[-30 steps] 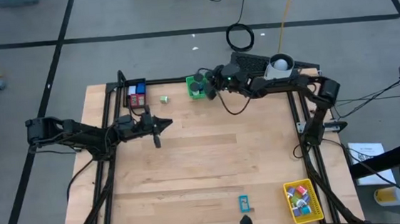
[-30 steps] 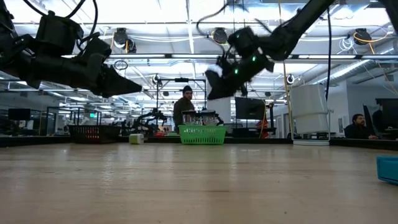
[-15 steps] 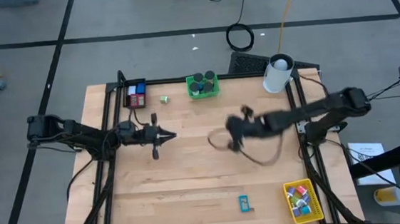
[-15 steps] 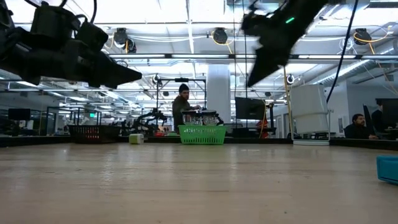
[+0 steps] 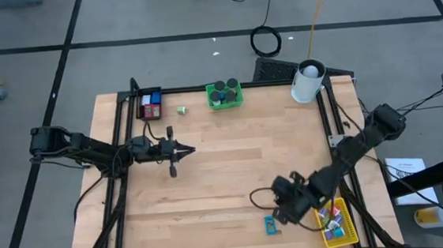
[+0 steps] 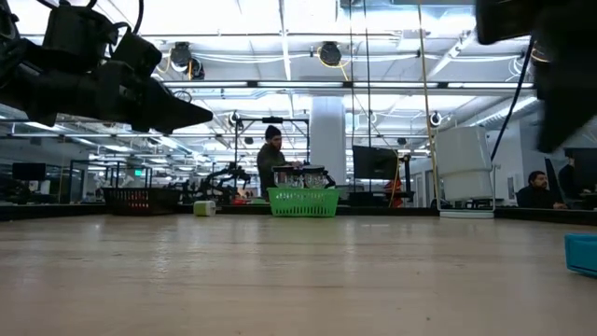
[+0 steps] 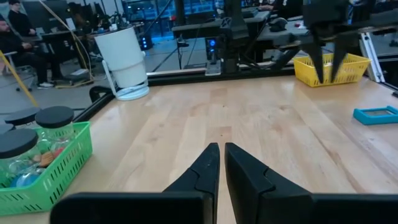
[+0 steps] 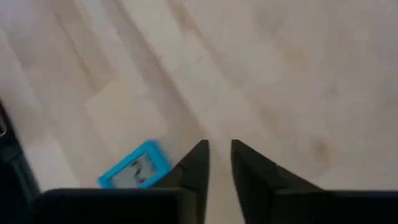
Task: Pick & Place Office items
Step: Put the blue digital clock into the black basket
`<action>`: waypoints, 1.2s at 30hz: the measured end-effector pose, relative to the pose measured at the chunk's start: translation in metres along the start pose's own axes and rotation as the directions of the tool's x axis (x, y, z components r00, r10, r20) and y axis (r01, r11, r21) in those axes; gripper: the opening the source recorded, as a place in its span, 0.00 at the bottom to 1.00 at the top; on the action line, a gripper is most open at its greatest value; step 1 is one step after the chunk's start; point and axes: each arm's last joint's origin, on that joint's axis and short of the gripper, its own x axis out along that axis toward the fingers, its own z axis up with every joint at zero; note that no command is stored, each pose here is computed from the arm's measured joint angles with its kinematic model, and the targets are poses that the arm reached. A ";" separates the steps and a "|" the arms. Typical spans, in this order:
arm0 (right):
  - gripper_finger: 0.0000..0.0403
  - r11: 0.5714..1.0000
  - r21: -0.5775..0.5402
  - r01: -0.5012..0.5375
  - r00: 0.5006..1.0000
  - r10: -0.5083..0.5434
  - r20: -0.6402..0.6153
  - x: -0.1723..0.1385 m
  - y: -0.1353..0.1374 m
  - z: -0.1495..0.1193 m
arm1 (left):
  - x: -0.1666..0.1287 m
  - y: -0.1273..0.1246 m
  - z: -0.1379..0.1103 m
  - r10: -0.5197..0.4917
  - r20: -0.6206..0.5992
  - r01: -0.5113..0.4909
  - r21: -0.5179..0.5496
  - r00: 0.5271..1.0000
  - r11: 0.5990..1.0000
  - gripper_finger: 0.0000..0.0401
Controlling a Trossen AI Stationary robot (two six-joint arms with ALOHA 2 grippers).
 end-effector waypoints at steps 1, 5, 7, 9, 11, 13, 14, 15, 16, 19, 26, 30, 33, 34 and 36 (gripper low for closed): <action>0.18 1.000 0.024 -0.007 1.000 0.007 -0.014 0.002 0.004 -0.005 | 0.000 0.000 0.000 0.000 0.000 0.000 0.000 1.000 1.000 0.08; 0.34 0.996 0.080 -0.030 0.999 0.033 -0.042 0.013 0.020 -0.023 | 0.000 0.000 0.000 0.000 -0.002 0.000 0.000 1.000 1.000 0.08; 0.43 0.996 0.081 -0.040 0.997 0.045 -0.060 0.021 0.028 -0.027 | 0.000 0.000 -0.001 -0.001 -0.010 0.001 -0.001 1.000 1.000 0.08; 0.52 0.997 0.074 -0.037 0.996 0.043 -0.082 0.028 0.036 -0.030 | 0.000 0.000 -0.001 -0.002 -0.016 0.002 -0.002 1.000 1.000 0.08; 0.60 0.997 0.068 -0.033 0.994 0.040 -0.098 0.033 0.043 -0.030 | 0.000 0.000 -0.002 -0.003 -0.025 0.003 -0.003 1.000 1.000 0.08; 0.66 0.997 0.066 -0.031 0.993 0.038 -0.111 0.038 0.049 -0.031 | 0.000 0.000 -0.003 -0.003 -0.032 0.003 -0.004 0.999 1.000 0.08; 0.68 0.997 0.064 -0.033 0.992 0.040 -0.122 0.040 0.052 -0.031 | 0.000 0.000 -0.003 -0.002 -0.034 0.002 -0.004 0.999 1.000 0.08; 0.70 0.997 0.062 -0.034 0.991 0.042 -0.124 0.041 0.055 -0.031 | 0.000 0.000 -0.003 0.002 -0.034 -0.003 -0.004 0.999 1.000 0.08; 0.72 0.998 0.057 -0.035 0.991 0.042 -0.124 0.042 0.056 -0.031 | 0.000 0.000 -0.003 0.005 -0.036 -0.005 -0.005 0.999 1.000 0.08; 0.74 0.998 0.062 -0.024 0.988 0.033 -0.151 0.048 0.058 -0.033 | 0.000 0.000 -0.004 0.011 -0.038 -0.011 -0.008 0.999 1.000 0.08; 0.74 0.997 0.070 0.037 0.979 -0.023 -0.201 0.060 0.054 -0.038 | 0.000 0.000 -0.004 0.011 -0.039 -0.012 -0.012 0.999 1.000 0.08; 0.74 0.996 0.037 0.079 0.973 -0.069 -0.221 0.060 0.049 -0.039 | 0.000 0.000 -0.004 0.011 -0.043 -0.012 -0.012 0.999 1.000 0.08; 0.73 0.988 0.007 0.152 0.959 -0.146 -0.244 0.055 0.041 -0.038 | 0.000 0.000 -0.004 0.011 -0.046 -0.012 -0.014 0.999 1.000 0.08; 0.72 0.984 -0.005 0.180 0.952 -0.176 -0.250 0.052 0.038 -0.038 | 0.000 0.000 -0.004 0.011 -0.046 -0.012 -0.015 0.999 1.000 0.08; 0.71 0.972 -0.024 0.235 0.938 -0.233 -0.258 0.047 0.031 -0.036 | 0.000 0.000 -0.005 0.011 -0.049 -0.011 -0.015 0.999 1.000 0.08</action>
